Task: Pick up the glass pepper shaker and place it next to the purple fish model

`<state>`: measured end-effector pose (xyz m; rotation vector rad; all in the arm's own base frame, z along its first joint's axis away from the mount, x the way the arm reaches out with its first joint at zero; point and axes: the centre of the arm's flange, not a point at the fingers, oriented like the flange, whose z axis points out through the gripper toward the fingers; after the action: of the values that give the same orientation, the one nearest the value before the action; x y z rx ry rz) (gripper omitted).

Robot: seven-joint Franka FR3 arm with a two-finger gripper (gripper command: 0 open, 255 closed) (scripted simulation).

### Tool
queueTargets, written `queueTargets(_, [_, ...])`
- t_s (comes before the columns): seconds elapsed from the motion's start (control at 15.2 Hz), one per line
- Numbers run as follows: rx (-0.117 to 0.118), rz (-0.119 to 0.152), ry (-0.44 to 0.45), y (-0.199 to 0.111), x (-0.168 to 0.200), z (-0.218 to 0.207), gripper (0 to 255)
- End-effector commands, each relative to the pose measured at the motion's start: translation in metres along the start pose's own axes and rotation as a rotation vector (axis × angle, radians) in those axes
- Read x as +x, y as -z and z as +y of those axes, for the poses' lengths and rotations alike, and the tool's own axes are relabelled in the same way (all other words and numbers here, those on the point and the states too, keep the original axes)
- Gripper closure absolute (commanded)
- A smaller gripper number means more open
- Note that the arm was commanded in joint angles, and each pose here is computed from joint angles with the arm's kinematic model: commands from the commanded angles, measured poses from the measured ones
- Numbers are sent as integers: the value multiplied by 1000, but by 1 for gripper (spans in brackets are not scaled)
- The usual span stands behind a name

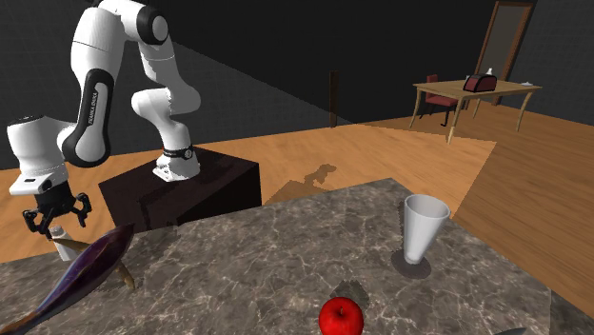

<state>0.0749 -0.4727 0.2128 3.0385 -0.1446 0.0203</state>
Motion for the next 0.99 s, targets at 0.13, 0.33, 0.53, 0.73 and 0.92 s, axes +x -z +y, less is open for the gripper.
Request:
queueTargets(0.13, [0,0,0,0,0,0,0])
queueTargets(0.33, [0,0,0,26,0,0,0])
queueTargets(0.53, [0,0,0,50,0,0,0])
queueTargets(0.73, [0,0,0,50,0,0,0])
queueTargets(0.92, [0,0,0,50,0,0,0])
